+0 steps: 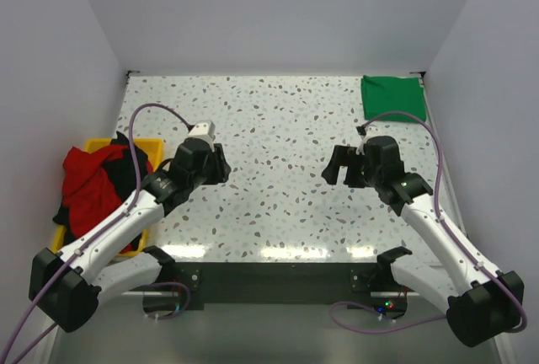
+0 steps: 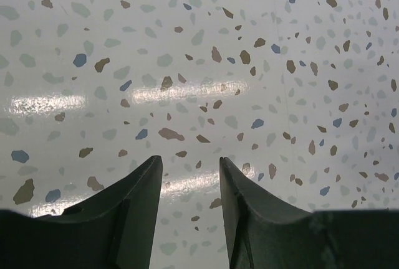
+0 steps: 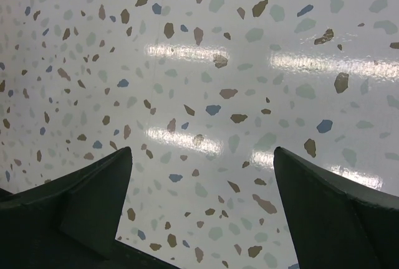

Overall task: Fold and stack the t-shirts
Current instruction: Grab the tshirt from the pile

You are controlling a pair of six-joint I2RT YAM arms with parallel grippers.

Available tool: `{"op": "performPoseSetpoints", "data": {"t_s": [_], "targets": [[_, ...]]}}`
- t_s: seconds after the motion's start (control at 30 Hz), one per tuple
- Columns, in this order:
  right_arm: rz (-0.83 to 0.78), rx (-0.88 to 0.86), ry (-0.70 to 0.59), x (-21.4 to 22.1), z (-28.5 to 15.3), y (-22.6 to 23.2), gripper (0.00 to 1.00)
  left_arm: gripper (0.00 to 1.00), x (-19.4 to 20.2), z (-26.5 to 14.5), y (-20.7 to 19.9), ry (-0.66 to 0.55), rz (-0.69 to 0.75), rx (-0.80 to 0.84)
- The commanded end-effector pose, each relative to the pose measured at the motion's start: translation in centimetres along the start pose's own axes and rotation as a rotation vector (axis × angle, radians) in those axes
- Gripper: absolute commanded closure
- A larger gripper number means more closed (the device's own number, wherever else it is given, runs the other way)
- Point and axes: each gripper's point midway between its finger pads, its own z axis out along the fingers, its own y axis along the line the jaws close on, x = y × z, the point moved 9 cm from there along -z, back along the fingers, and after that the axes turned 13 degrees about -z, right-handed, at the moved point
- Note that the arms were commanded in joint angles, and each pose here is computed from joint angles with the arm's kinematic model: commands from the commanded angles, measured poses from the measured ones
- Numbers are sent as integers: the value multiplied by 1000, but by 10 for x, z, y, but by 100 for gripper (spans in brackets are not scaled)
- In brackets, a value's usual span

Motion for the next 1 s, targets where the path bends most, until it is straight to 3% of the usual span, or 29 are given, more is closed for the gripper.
{"op": "performPoseSetpoints", "data": {"t_s": [0.0,0.17,0.33,0.6,0.8,0.97], "targets": [[5,-9,-19,-3,-1,1,1,53,-19,-6,-11,-91,-44,27],[7,-6,-19,-2,-1,1,1,51,-21,-7,-11,-101,-60,4],[7,5,-16,-1,-2,0,1,42,-41,-13,0,-169,-129,-149],[6,-7,-8,2,-1,0,1,34,-94,-43,82,-343,-334,-472],[8,-20,-6,3,2,1,1,35,-133,-58,146,-465,-468,-643],[7,-37,6,4,4,2,1,36,-162,-58,171,-534,-535,-791]]}}
